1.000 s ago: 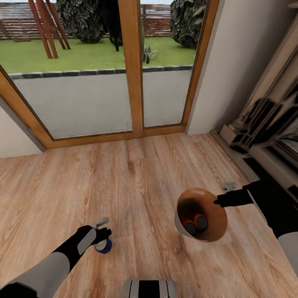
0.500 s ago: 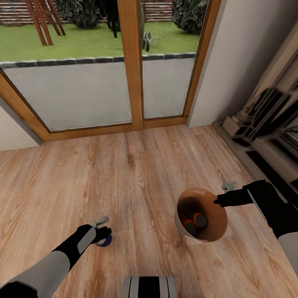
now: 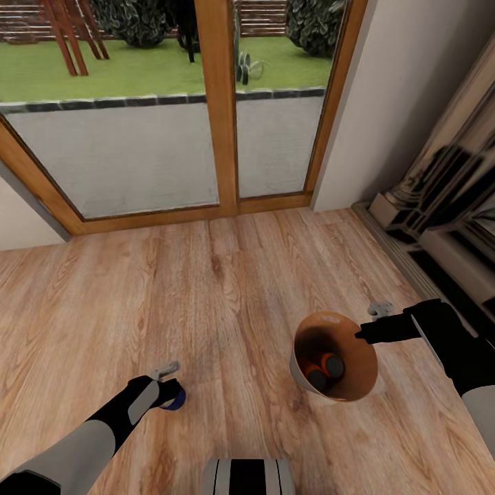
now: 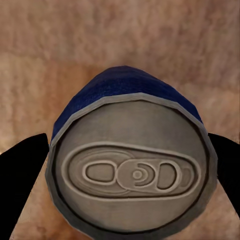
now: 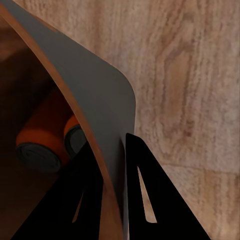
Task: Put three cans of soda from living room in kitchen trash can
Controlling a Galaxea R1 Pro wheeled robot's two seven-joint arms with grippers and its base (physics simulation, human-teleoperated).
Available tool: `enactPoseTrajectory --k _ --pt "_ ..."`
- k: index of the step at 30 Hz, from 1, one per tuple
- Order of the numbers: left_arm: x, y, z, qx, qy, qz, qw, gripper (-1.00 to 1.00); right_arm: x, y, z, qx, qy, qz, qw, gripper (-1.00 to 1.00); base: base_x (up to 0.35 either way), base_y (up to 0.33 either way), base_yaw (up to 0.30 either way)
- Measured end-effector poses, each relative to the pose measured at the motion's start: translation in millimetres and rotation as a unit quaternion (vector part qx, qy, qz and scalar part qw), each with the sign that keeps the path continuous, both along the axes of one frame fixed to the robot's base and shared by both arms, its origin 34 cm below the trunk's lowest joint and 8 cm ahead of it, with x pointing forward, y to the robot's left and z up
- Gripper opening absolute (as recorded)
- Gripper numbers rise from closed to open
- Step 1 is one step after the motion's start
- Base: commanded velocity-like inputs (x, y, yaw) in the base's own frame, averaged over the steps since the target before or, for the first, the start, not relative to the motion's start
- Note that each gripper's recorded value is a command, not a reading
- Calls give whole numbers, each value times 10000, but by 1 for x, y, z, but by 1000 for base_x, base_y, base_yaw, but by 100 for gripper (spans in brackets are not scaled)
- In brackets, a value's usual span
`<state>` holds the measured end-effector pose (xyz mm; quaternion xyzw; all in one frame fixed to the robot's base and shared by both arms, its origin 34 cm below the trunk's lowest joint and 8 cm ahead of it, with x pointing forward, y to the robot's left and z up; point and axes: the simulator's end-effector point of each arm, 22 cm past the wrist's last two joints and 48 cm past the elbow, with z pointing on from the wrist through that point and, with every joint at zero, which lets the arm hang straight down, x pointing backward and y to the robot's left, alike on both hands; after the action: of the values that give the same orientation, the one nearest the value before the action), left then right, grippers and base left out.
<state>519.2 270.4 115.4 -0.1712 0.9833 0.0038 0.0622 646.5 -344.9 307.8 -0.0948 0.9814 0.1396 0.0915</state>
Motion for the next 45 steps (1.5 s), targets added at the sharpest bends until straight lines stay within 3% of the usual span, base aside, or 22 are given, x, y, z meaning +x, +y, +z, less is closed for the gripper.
enactPoseTrajectory --k 10,21,27,33,36,38,40,42,43,45 --pt "-4 -8 0 -66 36 27 10000 -100 0 0 1 -7 2 -5 10000 -100 0 0 0" --pt "8 -8 20 -100 -182 55 9998 -100 6 0 24 12 -174 -36 9998 -100 0 0 0" --pt "24 -13 35 -170 -410 55 9990 -100 5 0 34 39 -202 -81 9998 -100 0 0 0" --pt "58 -33 67 -373 -933 -48 9949 -100 7 -2 45 27 -282 -94 9996 -100 0 0 0" --pt "99 -75 130 -651 -1543 -309 9854 -100 1 1 44 119 -182 -171 9996 -100 0 0 0" --pt "133 -133 210 -1003 -2092 -399 9719 -100 -5 -4 39 79 -47 -241 9997 -100 0 0 0" --pt "143 -181 275 -1135 -2315 -566 9645 -100 -10 -10 34 -36 32 -260 9997 -100 0 0 0" --pt "145 -222 333 -1218 -2638 -1012 9515 -100 -14 -8 28 -89 111 -268 9995 -100 0 0 0" --pt "145 -229 346 -1206 -2728 -1132 9478 -100 -14 -4 28 -68 116 -286 9995 -100 0 0 0" --pt "148 -254 385 -1340 -3017 -1381 9338 -100 -13 7 26 -56 132 -372 9992 -100 0 0 0"
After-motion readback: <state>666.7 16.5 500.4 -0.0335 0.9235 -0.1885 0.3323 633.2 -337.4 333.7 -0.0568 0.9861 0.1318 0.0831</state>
